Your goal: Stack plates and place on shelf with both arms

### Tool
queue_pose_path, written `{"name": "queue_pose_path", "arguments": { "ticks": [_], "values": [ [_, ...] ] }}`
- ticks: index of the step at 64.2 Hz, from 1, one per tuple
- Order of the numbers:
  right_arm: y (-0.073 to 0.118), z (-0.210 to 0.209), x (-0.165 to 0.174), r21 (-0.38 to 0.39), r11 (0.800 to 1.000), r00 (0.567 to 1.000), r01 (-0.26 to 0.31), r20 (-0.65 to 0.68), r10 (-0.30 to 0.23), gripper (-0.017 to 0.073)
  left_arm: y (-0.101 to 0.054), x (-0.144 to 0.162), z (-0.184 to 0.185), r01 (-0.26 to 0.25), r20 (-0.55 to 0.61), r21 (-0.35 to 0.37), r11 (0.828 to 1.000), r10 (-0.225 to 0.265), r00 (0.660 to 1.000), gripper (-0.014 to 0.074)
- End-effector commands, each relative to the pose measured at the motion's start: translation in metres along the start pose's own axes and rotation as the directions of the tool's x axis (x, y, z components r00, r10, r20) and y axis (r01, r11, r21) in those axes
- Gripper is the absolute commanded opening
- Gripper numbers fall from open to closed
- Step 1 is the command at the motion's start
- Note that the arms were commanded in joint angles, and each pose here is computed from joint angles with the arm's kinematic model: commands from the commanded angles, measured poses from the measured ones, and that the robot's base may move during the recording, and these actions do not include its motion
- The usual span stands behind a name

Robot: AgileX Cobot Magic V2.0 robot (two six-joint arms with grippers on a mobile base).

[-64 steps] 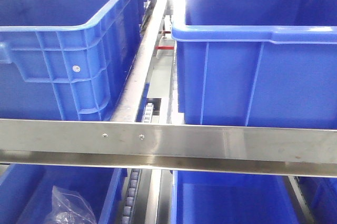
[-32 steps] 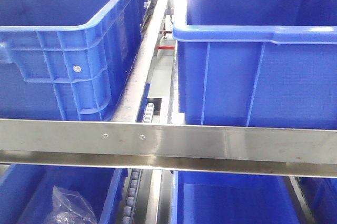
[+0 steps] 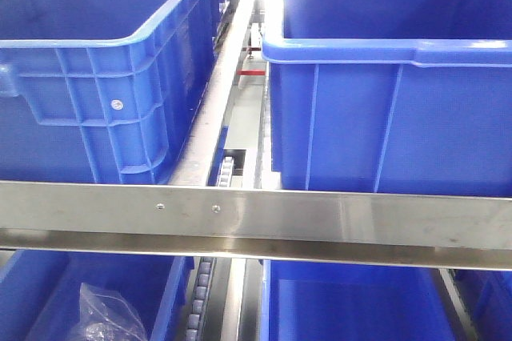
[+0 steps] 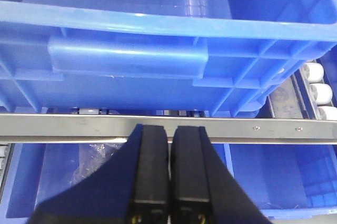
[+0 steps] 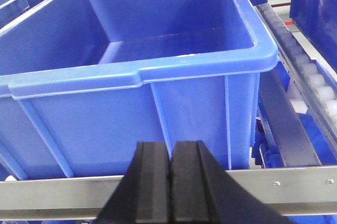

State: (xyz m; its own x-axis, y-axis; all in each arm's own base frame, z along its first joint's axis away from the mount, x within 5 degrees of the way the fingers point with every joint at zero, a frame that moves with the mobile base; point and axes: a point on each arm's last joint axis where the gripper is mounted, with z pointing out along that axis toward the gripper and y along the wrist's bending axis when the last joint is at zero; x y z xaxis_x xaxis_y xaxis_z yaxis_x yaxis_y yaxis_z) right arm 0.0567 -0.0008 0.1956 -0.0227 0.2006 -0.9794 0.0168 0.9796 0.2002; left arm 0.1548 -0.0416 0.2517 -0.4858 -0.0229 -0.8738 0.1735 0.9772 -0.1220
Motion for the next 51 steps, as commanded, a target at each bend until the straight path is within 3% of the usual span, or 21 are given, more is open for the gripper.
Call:
{"name": "queue_pose_path", "arguments": {
  "ticks": [1, 33, 38, 43, 51],
  "values": [
    [0.002, -0.002, -0.007, -0.017, 1.000, 0.996, 0.006, 0.094, -0.005, 0.0015, -0.004, -0.016, -0.003, 0.010, 0.103, 0.034, 0.999, -0.014, 0.995, 0.0097],
    [0.002, -0.002, -0.007, -0.017, 1.000, 0.996, 0.006, 0.094, -0.005, 0.0015, -0.004, -0.019, -0.010, 0.010, 0.137, 0.040, 0.999, -0.015, 0.990, 0.0097],
    [0.002, -0.002, -0.007, -0.017, 1.000, 0.996, 0.006, 0.094, -0.005, 0.0015, -0.004, -0.021, -0.014, -0.029, 0.165, 0.038, 0.999, 0.022, 0.986, 0.0097],
    [0.002, -0.002, -0.007, -0.017, 1.000, 0.996, 0.006, 0.094, -0.005, 0.0015, -0.003, -0.019, -0.024, -0.031, 0.199, 0.040, 0.999, 0.022, 0.980, 0.0097],
    [0.002, -0.002, -0.007, -0.017, 1.000, 0.996, 0.006, 0.094, -0.005, 0.0015, -0.001, -0.003, -0.042, -0.075, 0.286, 0.046, 0.996, 0.059, 0.956, 0.0097]
  ]
}}
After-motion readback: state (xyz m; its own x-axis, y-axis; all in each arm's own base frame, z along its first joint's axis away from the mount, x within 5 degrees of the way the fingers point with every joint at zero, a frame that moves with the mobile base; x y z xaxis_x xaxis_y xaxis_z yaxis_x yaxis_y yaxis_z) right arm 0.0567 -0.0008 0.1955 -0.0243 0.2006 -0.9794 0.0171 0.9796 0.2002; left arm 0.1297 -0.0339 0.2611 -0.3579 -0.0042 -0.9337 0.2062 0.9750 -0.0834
